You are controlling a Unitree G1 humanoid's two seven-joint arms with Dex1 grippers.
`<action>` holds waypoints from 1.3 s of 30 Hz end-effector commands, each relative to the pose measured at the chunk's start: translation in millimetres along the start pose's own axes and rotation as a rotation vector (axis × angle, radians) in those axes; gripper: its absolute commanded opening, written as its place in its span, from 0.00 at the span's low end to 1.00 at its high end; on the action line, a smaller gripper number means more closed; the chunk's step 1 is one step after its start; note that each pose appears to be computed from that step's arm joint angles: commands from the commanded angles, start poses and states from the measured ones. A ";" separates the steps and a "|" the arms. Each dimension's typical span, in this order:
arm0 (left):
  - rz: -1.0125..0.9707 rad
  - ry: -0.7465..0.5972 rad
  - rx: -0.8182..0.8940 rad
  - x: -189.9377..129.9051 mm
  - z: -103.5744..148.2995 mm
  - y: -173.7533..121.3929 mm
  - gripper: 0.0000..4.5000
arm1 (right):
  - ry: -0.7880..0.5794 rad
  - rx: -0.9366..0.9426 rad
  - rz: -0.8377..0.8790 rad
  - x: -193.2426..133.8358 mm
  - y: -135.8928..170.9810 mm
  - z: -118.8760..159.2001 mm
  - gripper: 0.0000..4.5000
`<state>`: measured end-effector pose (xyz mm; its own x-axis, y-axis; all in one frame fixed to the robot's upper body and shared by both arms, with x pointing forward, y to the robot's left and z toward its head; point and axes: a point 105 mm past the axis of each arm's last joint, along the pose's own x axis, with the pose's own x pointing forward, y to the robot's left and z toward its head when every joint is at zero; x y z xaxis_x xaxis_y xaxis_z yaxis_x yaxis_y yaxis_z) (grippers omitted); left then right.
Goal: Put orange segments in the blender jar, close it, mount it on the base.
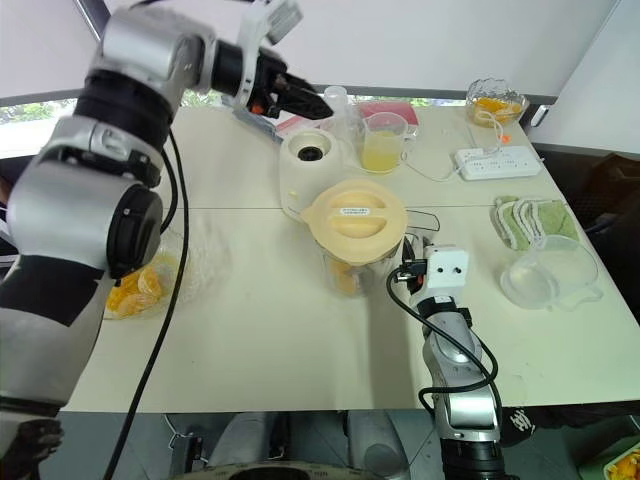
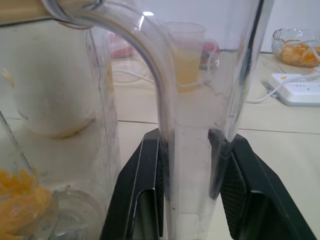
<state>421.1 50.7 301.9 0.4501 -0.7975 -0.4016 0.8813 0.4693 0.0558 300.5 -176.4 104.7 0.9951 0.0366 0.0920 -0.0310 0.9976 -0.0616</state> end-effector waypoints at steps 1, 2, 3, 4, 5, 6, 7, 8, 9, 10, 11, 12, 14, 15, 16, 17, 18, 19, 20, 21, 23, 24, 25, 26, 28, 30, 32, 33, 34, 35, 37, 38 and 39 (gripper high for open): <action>0.111 -0.077 -0.058 -10.3 -11.1 19.6 0.50 | -0.105 0.013 -0.021 -1.8 -6.3 29.8 0.21; 0.145 -0.081 -0.107 -11.3 -24.4 26.0 0.50 | -0.112 0.013 -0.022 -1.4 -7.5 32.8 0.21; 0.182 -0.096 -0.144 -11.7 -34.3 31.1 0.50 | -0.116 0.011 -0.021 -1.0 -8.3 35.3 0.21; 0.222 -0.114 -0.170 -12.0 -43.0 35.5 0.50 | -0.119 0.010 -0.018 -0.4 -8.9 37.5 0.21; 0.250 -0.128 -0.186 -12.5 -48.0 37.8 0.50 | -0.120 0.010 -0.017 -0.1 -9.3 38.8 0.21; 0.292 -0.168 -0.199 -11.2 -53.9 40.0 0.50 | -0.122 0.009 -0.011 0.8 -9.7 40.4 0.21; 0.341 -0.211 -0.217 -9.7 -60.7 41.6 0.50 | -0.122 0.005 -0.003 1.9 -10.1 42.0 0.21; 0.372 -0.253 -0.241 -8.3 -64.6 40.5 0.50 | -0.122 -0.001 0.003 2.7 -10.8 43.0 0.21; 0.373 -0.314 -0.261 -5.2 -67.5 33.0 0.50 | -0.120 -0.004 0.009 3.7 -11.5 43.6 0.21; 0.370 -0.345 -0.267 -2.2 -71.7 24.6 0.50 | -0.117 -0.006 0.015 4.6 -12.0 43.8 0.21; 0.366 -0.362 -0.261 0.6 -76.8 15.8 0.50 | -0.116 -0.008 0.020 5.6 -12.4 44.1 0.21; 0.365 -0.372 -0.246 3.0 -82.5 7.6 0.50 | -0.115 -0.008 0.022 6.6 -13.1 44.8 0.21; 0.392 -0.379 -0.213 5.5 -95.5 -2.3 0.50 | -0.120 -0.004 0.026 8.6 -14.7 47.6 0.21; 0.417 -0.388 -0.235 5.3 -102.4 -4.5 0.50 | -0.122 -0.004 0.027 9.9 -15.5 49.2 0.21; 0.444 -0.402 -0.271 4.5 -108.7 -5.5 0.50 | -0.124 -0.006 0.028 11.0 -16.6 50.4 0.21; 0.501 -0.422 -0.266 0.6 -115.7 -4.3 0.50 | -0.129 -0.001 0.027 12.5 -17.8 52.6 0.21; 0.539 -0.436 -0.258 -2.3 -119.9 -4.1 0.50 | -0.132 0.003 0.026 13.3 -19.0 54.1 0.21; 0.577 -0.442 -0.233 -5.5 -123.9 -4.1 0.50 | -0.134 0.005 0.025 13.9 -20.0 55.4 0.21; 0.615 -0.455 -0.206 -9.5 -127.5 -5.0 0.50 | -0.135 0.005 0.024 14.3 -21.2 56.6 0.21; 0.651 -0.462 -0.203 -13.4 -133.2 -5.7 0.50 | -0.136 0.002 0.022 14.7 -22.3 57.9 0.21; 0.696 -0.472 -0.164 -21.3 -144.4 -11.6 0.50 | -0.144 0.006 0.014 15.1 -25.0 62.0 0.21; 0.701 -0.472 -0.142 -24.1 -149.6 -16.4 0.50 | -0.149 0.008 0.010 15.2 -26.3 64.4 0.21; 0.696 -0.467 -0.131 -25.5 -155.2 -21.3 0.50 | -0.152 0.008 0.007 15.4 -27.7 66.5 0.21; 0.697 -0.466 -0.112 -27.8 -159.5 -25.0 0.50 | -0.156 0.006 0.003 15.7 -28.8 69.0 0.21; 0.669 -0.451 -0.078 -29.8 -168.5 -34.0 0.50 | -0.167 0.004 -0.006 17.8 -31.3 76.4 0.21; 0.634 -0.436 -0.052 -33.2 -177.4 -42.1 0.50 | -0.180 -0.001 -0.015 22.1 -33.6 87.5 0.21; 0.603 -0.414 -0.041 -35.4 -186.9 -46.3 0.50 | -0.202 0.013 -0.016 27.7 -35.7 101.3 0.21; 0.580 -0.400 -0.021 -35.4 -191.3 -48.8 0.50 | -0.211 0.007 -0.017 31.6 -37.0 109.2 0.21; 0.554 -0.385 0.003 -34.3 -195.5 -51.9 0.50 | -0.228 0.006 -0.017 37.0 -38.6 120.7 0.21; 0.536 -0.378 0.026 -33.0 -198.0 -54.3 0.50 | -0.240 0.004 -0.019 42.2 -40.5 130.7 0.21; 0.512 -0.373 0.042 -30.2 -200.3 -57.3 0.50 | -0.255 0.003 -0.019 49.0 -42.4 143.9 0.21; 0.503 -0.375 0.036 -28.1 -200.5 -58.6 0.50 | -0.267 0.003 -0.015 54.8 -42.4 152.6 0.21; 0.492 -0.378 0.033 -26.0 -200.2 -60.3 0.50 | -0.277 0.005 -0.013 60.7 -42.3 161.1 0.21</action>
<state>330.0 127.5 116.6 0.8418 -0.5396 -0.0127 0.5338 0.8288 0.1680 350.0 -206.4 246.0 0.9591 0.0323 0.2812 -0.0165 0.9982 -0.0585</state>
